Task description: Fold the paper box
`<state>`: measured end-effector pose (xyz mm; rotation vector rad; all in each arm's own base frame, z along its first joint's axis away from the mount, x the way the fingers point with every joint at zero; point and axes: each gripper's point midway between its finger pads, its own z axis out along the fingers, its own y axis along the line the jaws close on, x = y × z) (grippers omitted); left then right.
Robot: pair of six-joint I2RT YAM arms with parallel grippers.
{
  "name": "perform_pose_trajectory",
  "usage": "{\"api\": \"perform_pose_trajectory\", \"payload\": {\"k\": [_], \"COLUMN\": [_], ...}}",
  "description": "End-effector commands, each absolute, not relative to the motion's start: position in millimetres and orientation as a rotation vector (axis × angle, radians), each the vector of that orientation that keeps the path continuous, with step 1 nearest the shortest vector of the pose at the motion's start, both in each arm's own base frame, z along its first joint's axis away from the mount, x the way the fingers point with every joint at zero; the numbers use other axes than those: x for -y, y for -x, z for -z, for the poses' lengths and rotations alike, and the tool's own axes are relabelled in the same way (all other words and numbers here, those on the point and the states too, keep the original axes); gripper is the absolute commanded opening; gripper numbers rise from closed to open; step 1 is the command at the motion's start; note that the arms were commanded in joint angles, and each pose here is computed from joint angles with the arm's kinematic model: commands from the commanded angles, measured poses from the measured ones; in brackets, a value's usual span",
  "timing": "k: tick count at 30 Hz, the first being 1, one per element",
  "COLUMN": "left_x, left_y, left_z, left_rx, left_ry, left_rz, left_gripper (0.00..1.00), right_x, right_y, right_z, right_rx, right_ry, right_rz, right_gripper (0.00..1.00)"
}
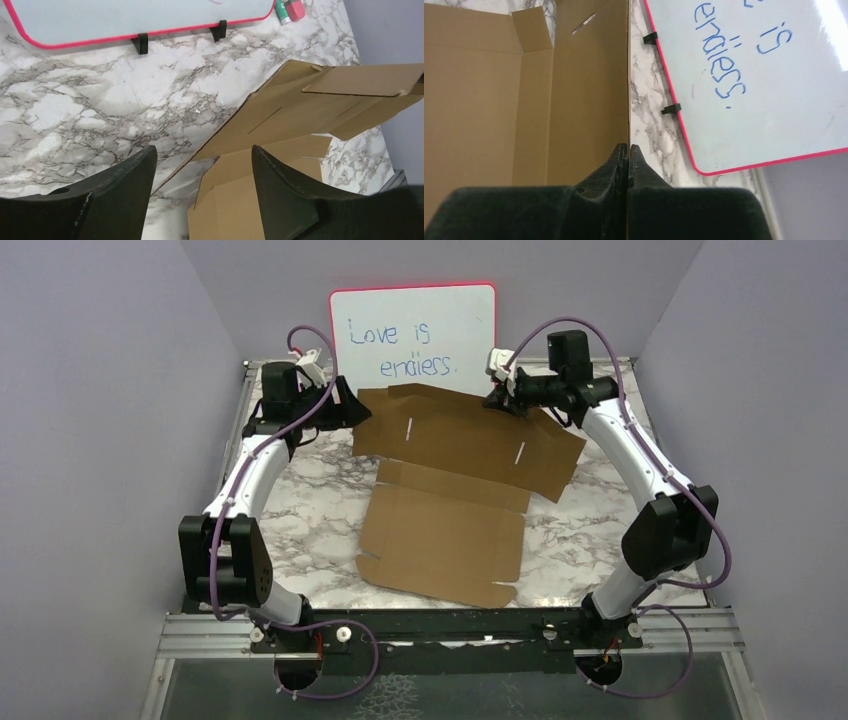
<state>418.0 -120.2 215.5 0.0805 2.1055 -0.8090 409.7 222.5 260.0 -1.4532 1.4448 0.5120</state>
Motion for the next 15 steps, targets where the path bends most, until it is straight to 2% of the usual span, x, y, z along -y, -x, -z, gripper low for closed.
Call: {"api": "perform_pose_trajectory", "payload": {"k": [1,5,15], "left_x": [112,104,87], "left_y": [-416,-412,-390], "left_z": [-242,-243,-218], "left_rx": [-2.019,-2.01,-2.066], "left_ry": [-0.072,-0.055,-0.008], "left_rz": [0.754,0.698,0.586], "left_gripper": [0.73,0.77,0.79], "right_x": [-226,-231,-248], "right_y": [-417,-412,-402], "right_z": [-294,-298,-281], "right_rx": [-1.268,-1.204,-1.119], "right_ry": [1.496,1.538,1.618], "right_rz": [-0.315,-0.25,-0.04], "right_gripper": [0.04,0.05,0.05]}}
